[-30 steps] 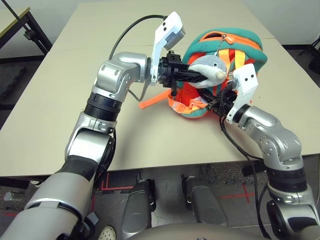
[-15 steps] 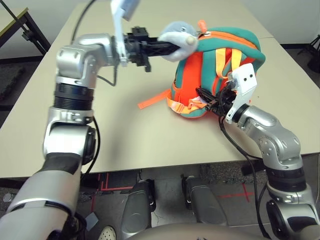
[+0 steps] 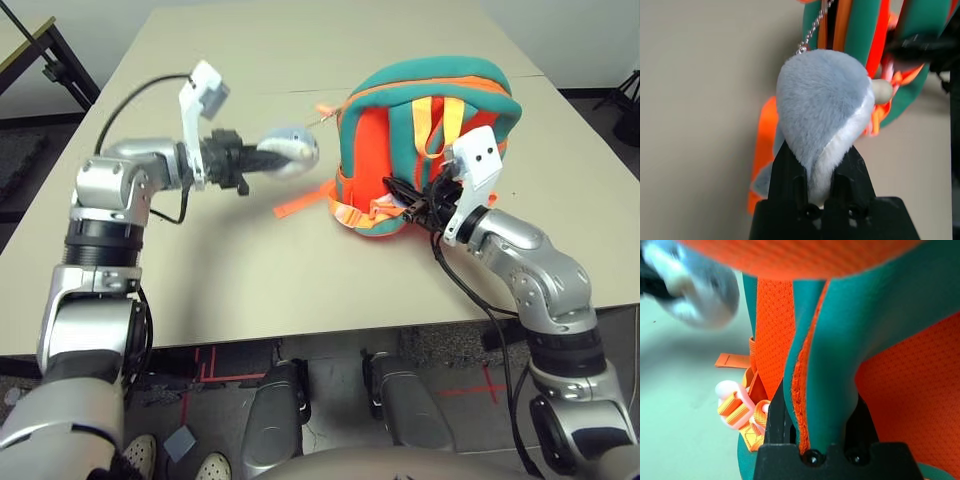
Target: Put the pencil case into the backpack and zip it.
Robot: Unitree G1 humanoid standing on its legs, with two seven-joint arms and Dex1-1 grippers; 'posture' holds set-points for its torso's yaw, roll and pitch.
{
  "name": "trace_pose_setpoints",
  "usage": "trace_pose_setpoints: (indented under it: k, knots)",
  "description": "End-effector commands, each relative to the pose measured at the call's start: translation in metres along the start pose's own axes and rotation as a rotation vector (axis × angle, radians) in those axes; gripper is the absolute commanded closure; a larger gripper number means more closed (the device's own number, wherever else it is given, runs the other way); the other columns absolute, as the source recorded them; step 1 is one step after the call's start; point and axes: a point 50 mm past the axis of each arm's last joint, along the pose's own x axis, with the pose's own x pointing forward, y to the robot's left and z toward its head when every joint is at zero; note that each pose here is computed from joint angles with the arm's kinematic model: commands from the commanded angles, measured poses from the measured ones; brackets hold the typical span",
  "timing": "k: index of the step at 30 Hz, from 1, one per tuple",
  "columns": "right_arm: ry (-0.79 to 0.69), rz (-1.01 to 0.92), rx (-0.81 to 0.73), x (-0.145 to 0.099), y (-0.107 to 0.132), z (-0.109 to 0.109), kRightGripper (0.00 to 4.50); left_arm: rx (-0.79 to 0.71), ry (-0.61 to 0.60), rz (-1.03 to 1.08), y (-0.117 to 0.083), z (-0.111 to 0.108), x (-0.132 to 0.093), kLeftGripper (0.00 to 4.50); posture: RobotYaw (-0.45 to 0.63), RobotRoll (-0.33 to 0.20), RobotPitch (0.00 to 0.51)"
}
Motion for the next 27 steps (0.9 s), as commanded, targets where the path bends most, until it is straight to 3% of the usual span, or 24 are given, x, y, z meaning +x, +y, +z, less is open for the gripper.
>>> trace_pose_setpoints:
  k: [1,6,10,14,19,20,27]
  knots:
    - [0.050,0.029,0.027,0.004,0.003,-0.011,4.14,-0.071,0.134,0.059,0.009,-0.045,0.011,4.25,-0.11,0.000,0.154]
    - [0.047,0.029,0.020,0.006,0.003,-0.010,4.14,-0.158,0.209,0.023,0.009,-0.084,0.036,4.25,-0.11,0.000,0.152]
    - [0.044,0.029,0.017,0.007,0.003,-0.009,4.14,-0.147,0.262,0.008,0.009,-0.096,0.048,4.27,-0.12,0.000,0.149]
    - [0.042,0.027,0.014,0.007,0.003,-0.009,4.14,-0.137,0.238,-0.015,0.009,-0.088,0.054,4.27,-0.13,0.000,0.146]
    - [0.039,0.024,0.012,0.005,0.001,-0.005,4.14,-0.115,0.124,-0.017,0.010,-0.058,0.052,4.27,-0.13,0.000,0.141]
    - [0.040,0.028,0.014,0.005,0.001,-0.004,4.14,-0.112,0.109,-0.023,0.010,-0.053,0.051,3.92,-0.13,0.000,0.141]
    - [0.073,0.071,0.030,-0.001,0.000,0.000,1.54,-0.089,0.027,-0.054,0.001,-0.027,0.046,1.20,-0.11,0.000,0.142]
